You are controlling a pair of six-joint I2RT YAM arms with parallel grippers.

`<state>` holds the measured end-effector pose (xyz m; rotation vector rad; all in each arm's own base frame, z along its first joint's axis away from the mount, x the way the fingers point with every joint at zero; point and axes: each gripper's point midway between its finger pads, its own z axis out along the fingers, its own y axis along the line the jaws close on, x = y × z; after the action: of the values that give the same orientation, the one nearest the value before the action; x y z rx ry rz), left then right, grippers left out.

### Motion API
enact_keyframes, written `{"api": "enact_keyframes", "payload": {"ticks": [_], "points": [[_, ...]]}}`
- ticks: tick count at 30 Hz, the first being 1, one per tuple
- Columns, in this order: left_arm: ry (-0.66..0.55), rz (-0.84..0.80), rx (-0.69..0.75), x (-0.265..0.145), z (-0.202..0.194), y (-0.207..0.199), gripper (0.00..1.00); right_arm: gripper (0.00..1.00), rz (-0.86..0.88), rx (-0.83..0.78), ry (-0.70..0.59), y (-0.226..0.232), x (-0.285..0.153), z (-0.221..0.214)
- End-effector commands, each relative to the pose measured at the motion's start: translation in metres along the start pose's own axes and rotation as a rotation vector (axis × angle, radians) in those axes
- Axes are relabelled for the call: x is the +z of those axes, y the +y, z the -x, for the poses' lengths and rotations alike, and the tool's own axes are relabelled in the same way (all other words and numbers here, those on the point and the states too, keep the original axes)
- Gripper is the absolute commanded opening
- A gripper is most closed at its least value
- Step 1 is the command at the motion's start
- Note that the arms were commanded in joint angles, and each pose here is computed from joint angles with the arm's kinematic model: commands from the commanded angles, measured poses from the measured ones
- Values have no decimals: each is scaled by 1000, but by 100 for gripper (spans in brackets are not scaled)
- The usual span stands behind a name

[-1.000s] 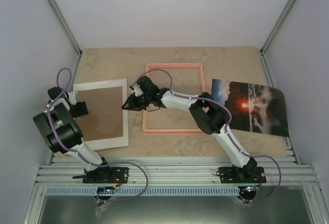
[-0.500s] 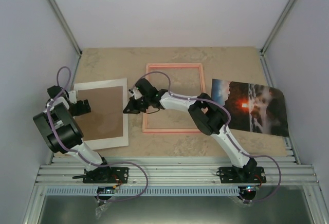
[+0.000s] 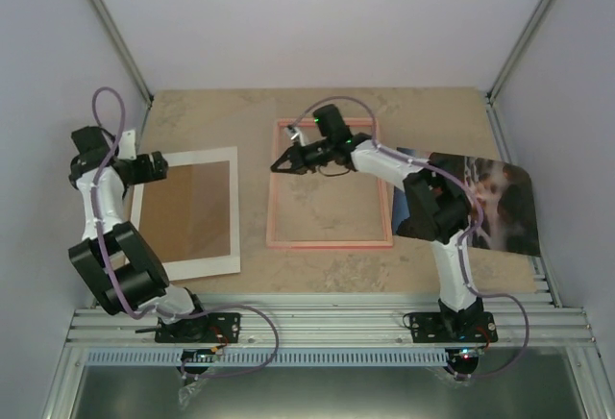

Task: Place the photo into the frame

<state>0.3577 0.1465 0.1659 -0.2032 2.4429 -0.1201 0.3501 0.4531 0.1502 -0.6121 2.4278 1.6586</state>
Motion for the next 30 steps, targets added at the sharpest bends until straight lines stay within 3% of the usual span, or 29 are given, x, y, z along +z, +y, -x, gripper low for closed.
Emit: {"api": "enact_keyframes", "payload": {"ticks": [1,8,15,30], "points": [[40,-92,45,7,-11,-42,99,0,93,-58,36,-11,-47,-7],[40,-165,88,24,-18,-87,99,0,14,-59,-4,-72,-110,-5],[18,-230,115,33,-20,-115,99,1,-16,53,-21,-134,-156,-11],[57,-272,96,52,-30,-124,100,0,-104,160,-1,-196,-193,-23]]}}
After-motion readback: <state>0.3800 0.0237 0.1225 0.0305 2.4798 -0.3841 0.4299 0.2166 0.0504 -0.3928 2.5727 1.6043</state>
